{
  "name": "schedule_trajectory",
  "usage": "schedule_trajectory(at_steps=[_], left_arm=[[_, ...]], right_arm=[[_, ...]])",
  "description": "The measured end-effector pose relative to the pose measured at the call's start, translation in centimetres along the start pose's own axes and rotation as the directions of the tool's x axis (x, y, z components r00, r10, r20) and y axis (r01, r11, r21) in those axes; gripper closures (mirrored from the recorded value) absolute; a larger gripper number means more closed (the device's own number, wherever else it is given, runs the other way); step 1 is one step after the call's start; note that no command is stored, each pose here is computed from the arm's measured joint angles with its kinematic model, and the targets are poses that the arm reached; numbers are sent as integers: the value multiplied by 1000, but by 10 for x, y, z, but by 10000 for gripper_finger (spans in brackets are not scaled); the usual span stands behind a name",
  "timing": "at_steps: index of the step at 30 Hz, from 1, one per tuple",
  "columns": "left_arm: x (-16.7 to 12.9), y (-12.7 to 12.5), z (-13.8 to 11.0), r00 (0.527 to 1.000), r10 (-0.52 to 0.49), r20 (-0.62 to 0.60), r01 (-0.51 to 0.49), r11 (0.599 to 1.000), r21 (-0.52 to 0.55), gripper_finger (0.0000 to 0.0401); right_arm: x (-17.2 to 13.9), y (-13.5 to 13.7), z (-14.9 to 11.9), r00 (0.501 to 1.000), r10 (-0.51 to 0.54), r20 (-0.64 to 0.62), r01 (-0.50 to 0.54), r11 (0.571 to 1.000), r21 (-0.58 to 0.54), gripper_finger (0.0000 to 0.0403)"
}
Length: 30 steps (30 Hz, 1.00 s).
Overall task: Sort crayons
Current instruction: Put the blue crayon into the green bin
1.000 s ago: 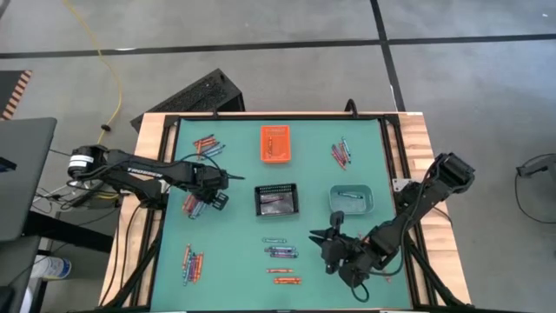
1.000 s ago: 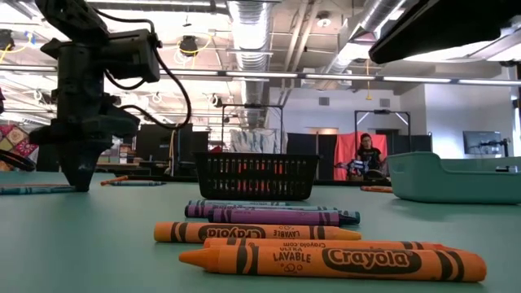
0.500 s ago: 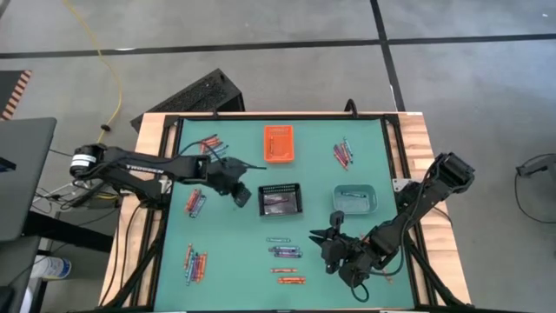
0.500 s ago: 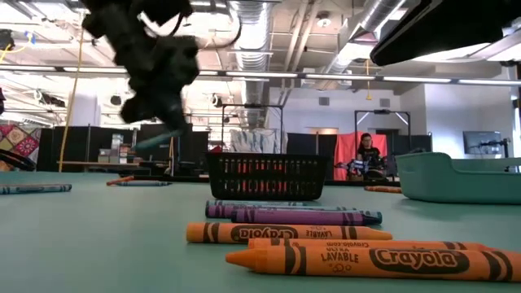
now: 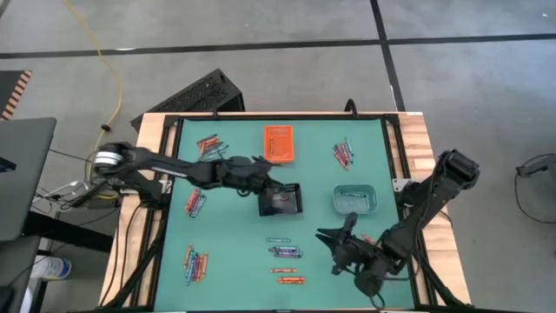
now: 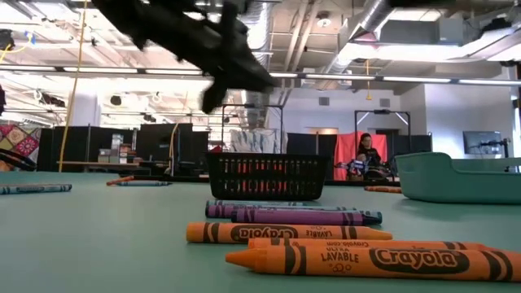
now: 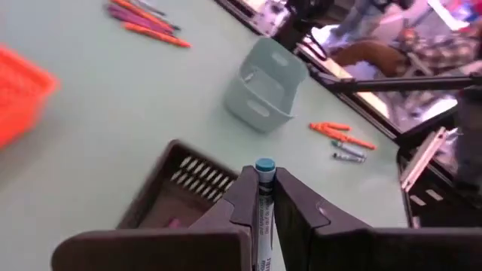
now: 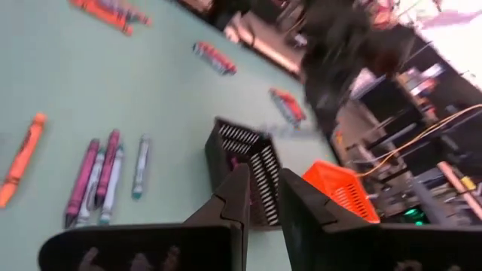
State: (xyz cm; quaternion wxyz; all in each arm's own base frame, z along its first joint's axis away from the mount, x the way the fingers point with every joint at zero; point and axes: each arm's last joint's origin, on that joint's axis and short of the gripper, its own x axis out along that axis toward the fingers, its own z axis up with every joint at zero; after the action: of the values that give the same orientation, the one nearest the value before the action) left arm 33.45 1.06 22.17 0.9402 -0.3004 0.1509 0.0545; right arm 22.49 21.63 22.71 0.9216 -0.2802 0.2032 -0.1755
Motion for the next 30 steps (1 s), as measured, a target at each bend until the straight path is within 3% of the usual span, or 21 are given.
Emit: schedule_trajectory(at_steps=[4,7,15,19,23,30], left_arm=[[43,-6,4,987,-157,-29,159,986,58,387],[77,-13,11,976,-211,-46,215,970,112,387],[150,-31,44,959,-280,45,260,931,255,378],[180,-33,50,962,-270,36,244,912,329,378],[205,-30,47,971,-240,-8,229,917,328,377],[226,-17,42,976,-218,-13,208,907,366,377]], right_arm=[[-23,2,2,992,-100,76,100,995,4,330],[-42,3,2,965,-219,145,218,976,27,331],[-64,6,-1,960,-197,199,196,980,25,345],[-64,7,-1,960,-197,199,198,980,15,349],[-64,7,-1,960,-197,199,199,980,8,349],[-64,7,-1,960,-196,199,201,980,-4,349]])
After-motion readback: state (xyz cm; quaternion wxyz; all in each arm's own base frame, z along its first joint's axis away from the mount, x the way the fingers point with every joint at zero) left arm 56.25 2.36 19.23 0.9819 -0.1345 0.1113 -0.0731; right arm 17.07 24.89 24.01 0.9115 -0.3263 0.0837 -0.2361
